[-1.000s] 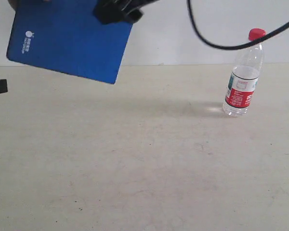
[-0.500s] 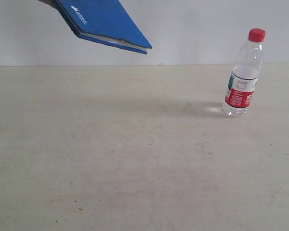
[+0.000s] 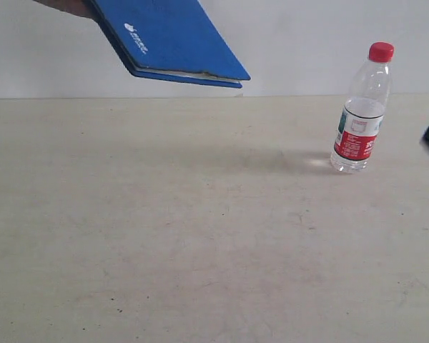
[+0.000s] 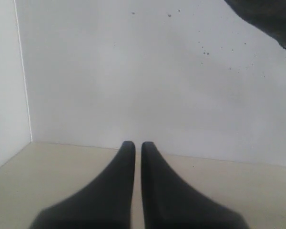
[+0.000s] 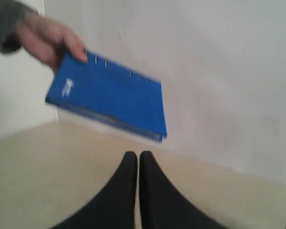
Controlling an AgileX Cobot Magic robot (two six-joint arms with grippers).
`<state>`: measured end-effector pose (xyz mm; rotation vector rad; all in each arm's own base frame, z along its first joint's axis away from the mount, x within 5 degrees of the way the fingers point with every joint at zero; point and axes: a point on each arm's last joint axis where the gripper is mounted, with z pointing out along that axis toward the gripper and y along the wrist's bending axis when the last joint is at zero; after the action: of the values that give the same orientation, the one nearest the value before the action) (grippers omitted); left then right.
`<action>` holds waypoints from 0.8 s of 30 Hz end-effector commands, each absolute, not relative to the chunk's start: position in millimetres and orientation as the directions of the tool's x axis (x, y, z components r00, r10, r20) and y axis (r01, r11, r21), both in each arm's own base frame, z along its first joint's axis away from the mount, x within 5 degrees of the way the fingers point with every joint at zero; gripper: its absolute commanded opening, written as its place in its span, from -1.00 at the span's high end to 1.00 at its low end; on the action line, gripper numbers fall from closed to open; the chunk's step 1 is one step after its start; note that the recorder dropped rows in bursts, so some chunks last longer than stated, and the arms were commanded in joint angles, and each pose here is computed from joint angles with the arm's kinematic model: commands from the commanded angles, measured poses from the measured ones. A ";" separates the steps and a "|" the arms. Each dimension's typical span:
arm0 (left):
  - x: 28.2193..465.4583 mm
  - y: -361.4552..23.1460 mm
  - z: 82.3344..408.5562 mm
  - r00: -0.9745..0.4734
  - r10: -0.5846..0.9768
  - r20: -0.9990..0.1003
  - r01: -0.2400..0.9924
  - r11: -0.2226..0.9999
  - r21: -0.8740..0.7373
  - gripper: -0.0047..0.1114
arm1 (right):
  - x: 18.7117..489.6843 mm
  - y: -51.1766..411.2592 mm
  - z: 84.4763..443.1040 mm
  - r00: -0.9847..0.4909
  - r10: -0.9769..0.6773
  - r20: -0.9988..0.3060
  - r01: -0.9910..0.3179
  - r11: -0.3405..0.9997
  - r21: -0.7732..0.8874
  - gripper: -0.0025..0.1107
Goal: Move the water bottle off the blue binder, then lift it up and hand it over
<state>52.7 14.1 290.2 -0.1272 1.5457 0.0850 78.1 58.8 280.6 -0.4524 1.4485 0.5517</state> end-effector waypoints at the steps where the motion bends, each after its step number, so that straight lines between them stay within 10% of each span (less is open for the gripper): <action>1: 52.6 14.6 284.2 -0.014 -0.092 -0.996 -0.143 0.986 -0.089 0.84 | 91.8 66.0 236.9 -0.140 0.091 -0.986 -0.566 0.809 0.155 0.96; 9: 52.6 14.4 284.1 -0.014 -0.102 -0.995 -0.141 0.985 -0.099 0.84 | 100.2 70.0 191.0 -0.347 -0.044 -0.937 -0.514 0.844 0.151 0.96; 14: 52.6 14.4 284.1 -0.014 -0.102 -0.995 -0.141 0.985 -0.099 0.84 | 87.9 62.8 155.5 -0.728 0.346 -0.592 -0.090 0.807 0.583 0.96; 17: 52.6 14.4 284.1 -0.014 -0.102 -0.995 -0.141 0.985 -0.099 0.84 | 86.3 62.4 153.1 -0.742 0.303 -0.598 -0.106 0.827 0.552 0.96; 21: 52.7 14.2 284.6 -0.009 -0.099 -0.995 -0.138 0.986 -0.097 0.84 | 98.0 51.9 197.3 -0.218 0.135 -0.967 -0.416 0.883 0.217 0.96; 24: 52.7 14.3 284.6 -0.009 -0.097 -0.995 -0.139 0.986 -0.095 0.84 | 92.5 27.3 222.7 0.142 -0.069 -0.987 -0.266 0.958 -0.106 0.96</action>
<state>52.4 14.4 286.1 -0.1845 1.5811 0.0358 96.9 39.9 209.7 -0.2212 1.5825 0.3782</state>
